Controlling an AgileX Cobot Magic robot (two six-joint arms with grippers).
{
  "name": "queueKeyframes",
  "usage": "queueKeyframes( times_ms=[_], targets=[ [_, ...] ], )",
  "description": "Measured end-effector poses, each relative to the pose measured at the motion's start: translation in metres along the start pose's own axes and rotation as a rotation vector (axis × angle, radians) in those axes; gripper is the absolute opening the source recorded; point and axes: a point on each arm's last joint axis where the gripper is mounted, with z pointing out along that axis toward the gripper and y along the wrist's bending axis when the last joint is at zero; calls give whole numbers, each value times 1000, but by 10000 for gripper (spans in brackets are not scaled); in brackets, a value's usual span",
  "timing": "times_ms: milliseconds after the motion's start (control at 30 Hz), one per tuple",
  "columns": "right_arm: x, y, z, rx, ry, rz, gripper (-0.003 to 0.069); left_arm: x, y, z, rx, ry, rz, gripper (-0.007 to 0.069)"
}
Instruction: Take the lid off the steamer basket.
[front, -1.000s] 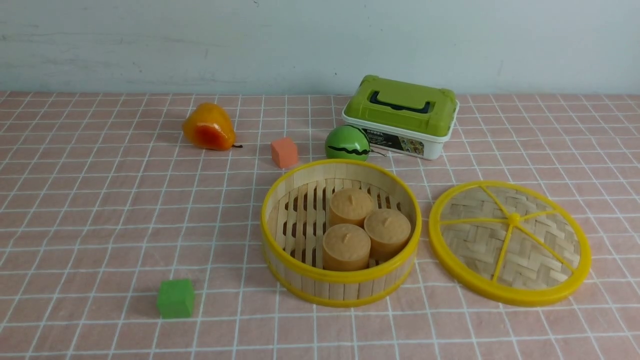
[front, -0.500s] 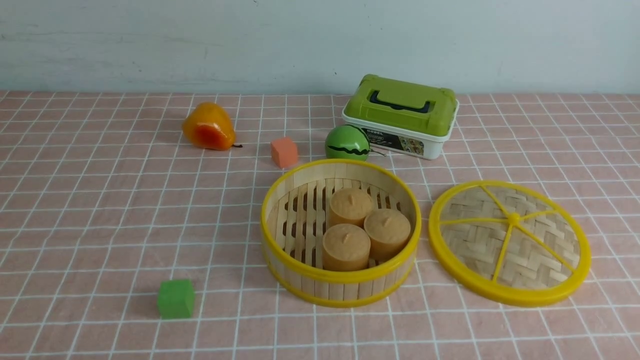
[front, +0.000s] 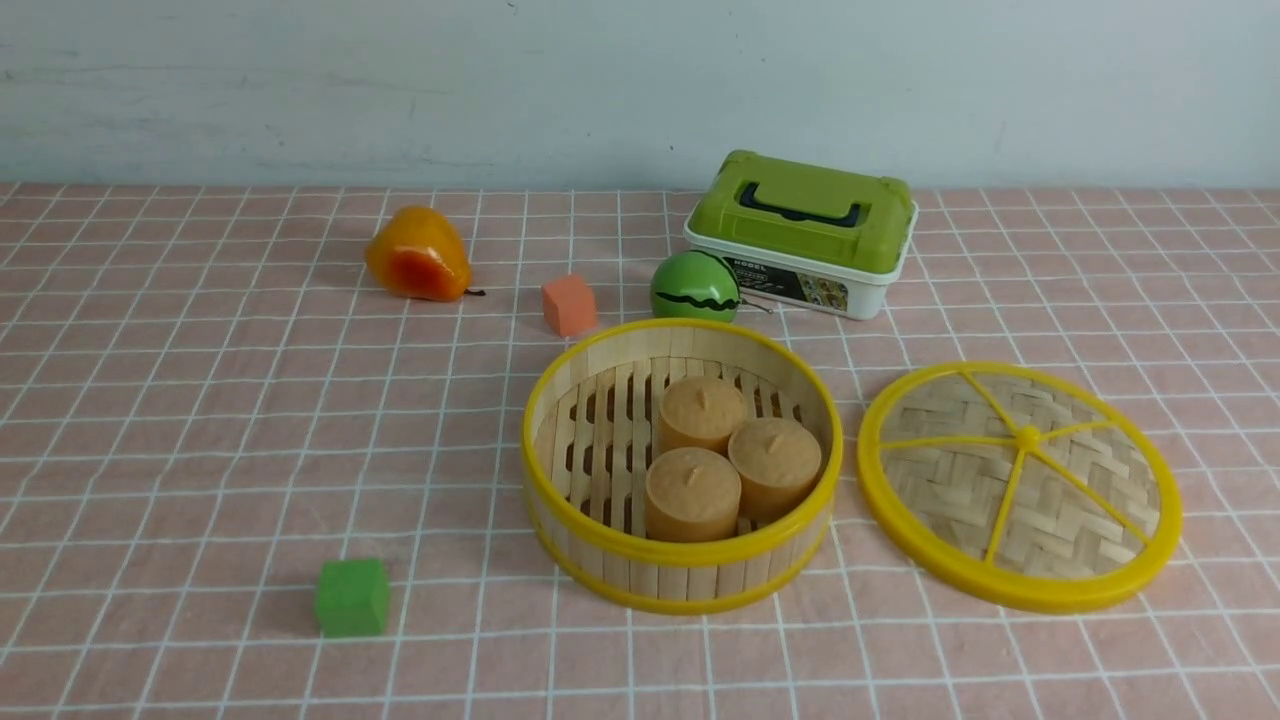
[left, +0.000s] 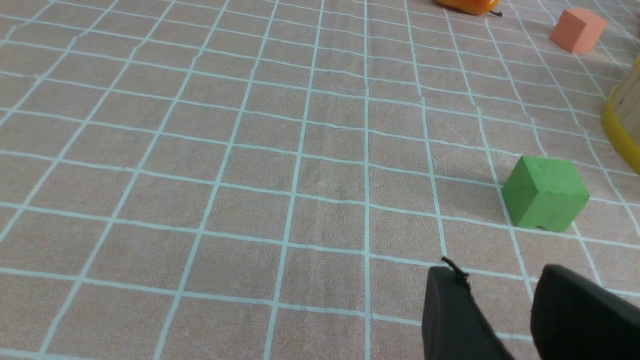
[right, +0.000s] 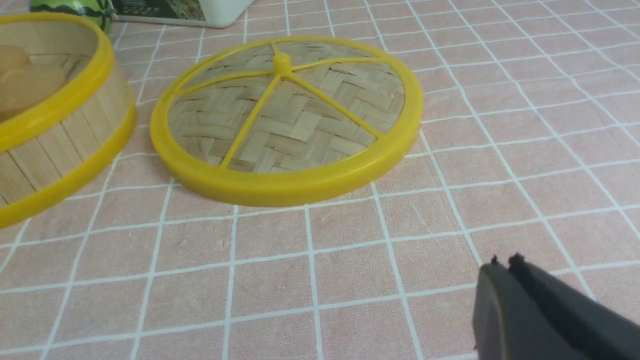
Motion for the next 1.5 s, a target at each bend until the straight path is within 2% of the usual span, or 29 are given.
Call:
queueKeyframes(
  times_ms=[200,1500],
  targets=[
    [0,1,0,-27,4,-9,-25,0,0,0,0,0,0,239],
    [0,1,0,-27,4,-9,12,0,0,0,0,0,0,239]
  ],
)
